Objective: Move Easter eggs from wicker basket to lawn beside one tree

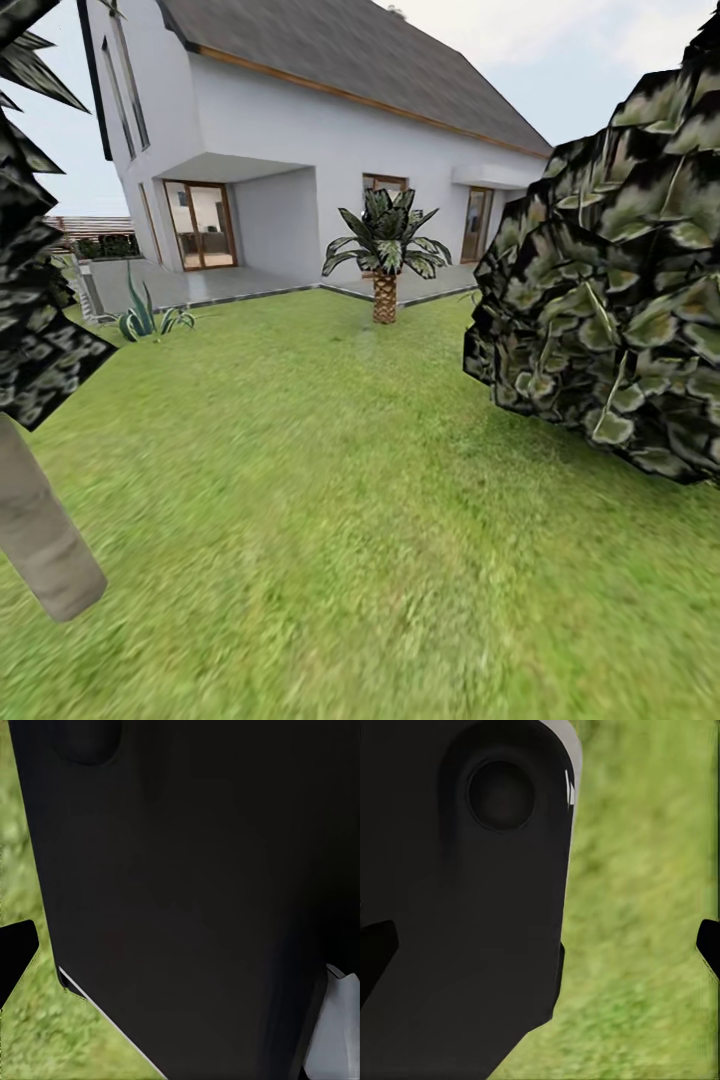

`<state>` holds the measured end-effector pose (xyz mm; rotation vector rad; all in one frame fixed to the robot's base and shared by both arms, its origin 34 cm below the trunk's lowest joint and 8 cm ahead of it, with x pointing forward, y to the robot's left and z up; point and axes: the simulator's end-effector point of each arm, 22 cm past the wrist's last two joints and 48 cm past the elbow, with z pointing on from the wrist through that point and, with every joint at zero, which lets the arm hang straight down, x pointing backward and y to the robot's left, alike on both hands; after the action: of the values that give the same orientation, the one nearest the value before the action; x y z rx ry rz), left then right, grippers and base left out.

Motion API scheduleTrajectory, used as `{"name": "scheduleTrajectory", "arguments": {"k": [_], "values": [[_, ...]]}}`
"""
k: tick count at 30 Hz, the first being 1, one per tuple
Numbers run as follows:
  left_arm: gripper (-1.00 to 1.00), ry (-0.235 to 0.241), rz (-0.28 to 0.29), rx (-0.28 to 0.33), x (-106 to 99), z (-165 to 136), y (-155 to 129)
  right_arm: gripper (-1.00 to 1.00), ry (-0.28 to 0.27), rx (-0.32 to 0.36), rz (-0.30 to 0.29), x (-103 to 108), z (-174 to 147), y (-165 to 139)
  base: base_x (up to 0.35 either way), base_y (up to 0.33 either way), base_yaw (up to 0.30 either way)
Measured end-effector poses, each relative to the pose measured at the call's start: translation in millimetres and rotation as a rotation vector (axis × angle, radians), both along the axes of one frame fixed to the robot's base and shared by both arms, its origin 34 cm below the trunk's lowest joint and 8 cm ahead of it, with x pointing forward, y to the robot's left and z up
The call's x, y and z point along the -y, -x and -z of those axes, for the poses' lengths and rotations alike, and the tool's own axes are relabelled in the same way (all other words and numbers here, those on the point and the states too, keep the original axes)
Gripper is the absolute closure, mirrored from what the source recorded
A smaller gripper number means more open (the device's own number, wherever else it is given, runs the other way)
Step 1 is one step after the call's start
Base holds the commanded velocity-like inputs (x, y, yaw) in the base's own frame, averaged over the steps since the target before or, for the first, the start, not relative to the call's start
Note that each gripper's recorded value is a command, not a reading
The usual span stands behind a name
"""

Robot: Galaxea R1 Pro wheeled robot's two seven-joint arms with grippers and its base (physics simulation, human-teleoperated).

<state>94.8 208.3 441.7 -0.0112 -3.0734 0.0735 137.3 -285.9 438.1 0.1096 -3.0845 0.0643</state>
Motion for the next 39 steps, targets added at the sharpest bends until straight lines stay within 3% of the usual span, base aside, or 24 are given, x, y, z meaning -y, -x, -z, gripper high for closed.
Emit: {"name": "scheduleTrajectory", "arguments": {"k": [39], "values": [[-1.0,0.003,0.001,-0.005,2.2,-0.3,1.8,-1.0,-0.001,0.001,0.002,-1.2,0.1,-0.2,0.333,0.0,0.023]]}}
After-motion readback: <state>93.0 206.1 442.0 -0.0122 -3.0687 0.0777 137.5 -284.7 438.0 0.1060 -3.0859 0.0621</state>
